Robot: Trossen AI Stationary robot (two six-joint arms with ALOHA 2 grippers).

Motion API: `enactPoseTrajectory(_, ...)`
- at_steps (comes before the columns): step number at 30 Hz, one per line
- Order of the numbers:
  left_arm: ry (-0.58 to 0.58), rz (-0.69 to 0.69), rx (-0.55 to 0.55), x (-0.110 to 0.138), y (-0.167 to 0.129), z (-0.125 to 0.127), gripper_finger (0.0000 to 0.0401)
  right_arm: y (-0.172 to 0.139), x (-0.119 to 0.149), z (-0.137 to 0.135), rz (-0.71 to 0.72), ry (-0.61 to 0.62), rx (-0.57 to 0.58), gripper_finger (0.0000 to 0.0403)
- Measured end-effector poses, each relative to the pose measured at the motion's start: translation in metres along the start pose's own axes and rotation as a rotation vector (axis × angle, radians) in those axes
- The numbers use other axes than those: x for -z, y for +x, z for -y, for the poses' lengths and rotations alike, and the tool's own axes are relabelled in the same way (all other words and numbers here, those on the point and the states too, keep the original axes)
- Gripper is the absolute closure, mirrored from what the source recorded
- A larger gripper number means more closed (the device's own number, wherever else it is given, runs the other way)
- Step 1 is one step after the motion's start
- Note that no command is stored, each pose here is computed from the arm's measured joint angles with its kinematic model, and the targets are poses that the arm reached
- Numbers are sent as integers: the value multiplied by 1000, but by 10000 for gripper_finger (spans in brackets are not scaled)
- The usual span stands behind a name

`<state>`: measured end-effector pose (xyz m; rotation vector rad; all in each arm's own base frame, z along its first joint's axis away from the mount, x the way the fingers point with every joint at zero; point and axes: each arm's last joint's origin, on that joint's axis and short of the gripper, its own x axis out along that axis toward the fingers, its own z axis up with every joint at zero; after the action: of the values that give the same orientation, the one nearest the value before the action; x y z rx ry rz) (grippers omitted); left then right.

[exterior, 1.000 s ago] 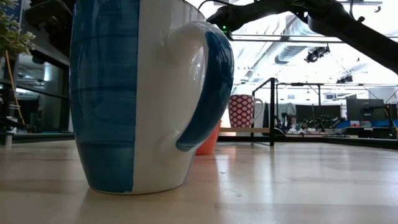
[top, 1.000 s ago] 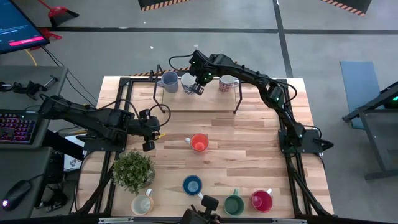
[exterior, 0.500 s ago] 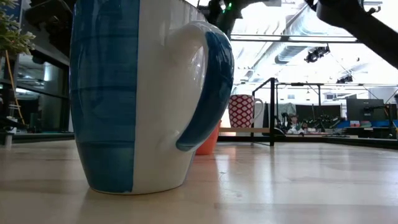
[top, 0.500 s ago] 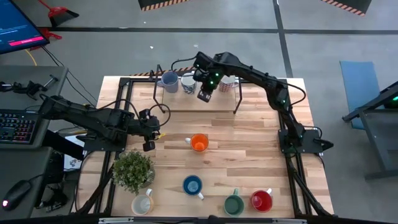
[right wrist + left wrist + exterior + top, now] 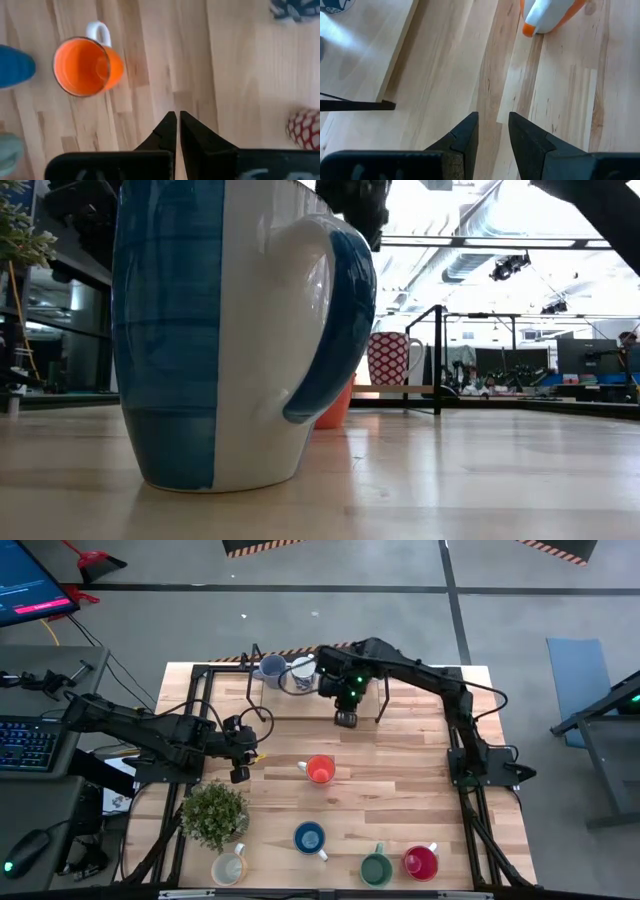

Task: Place coffee mugs
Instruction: Put the orange mug on the shelf

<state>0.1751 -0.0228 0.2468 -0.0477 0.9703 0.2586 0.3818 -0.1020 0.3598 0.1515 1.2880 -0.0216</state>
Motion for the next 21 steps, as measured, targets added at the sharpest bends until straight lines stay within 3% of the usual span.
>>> enactPoseTrajectory(4, 0, 0, 0, 0, 0, 0, 302, -21, 23, -21, 4, -13, -4, 401)
enactPoseTrajectory(10, 15, 40, 7, -4, 0, 1, 302, -39, 87, -46, 72, 9, 3, 401)
enactPoseTrajectory(16, 17, 282, 60, -29, -2, 7, 302, -15, 150, -63, 308, 91, -35, 401)
enactPoseTrajectory(21, -9, 535, 50, -61, 4, 8, 302, 14, 184, -69, 483, 166, -64, 401)
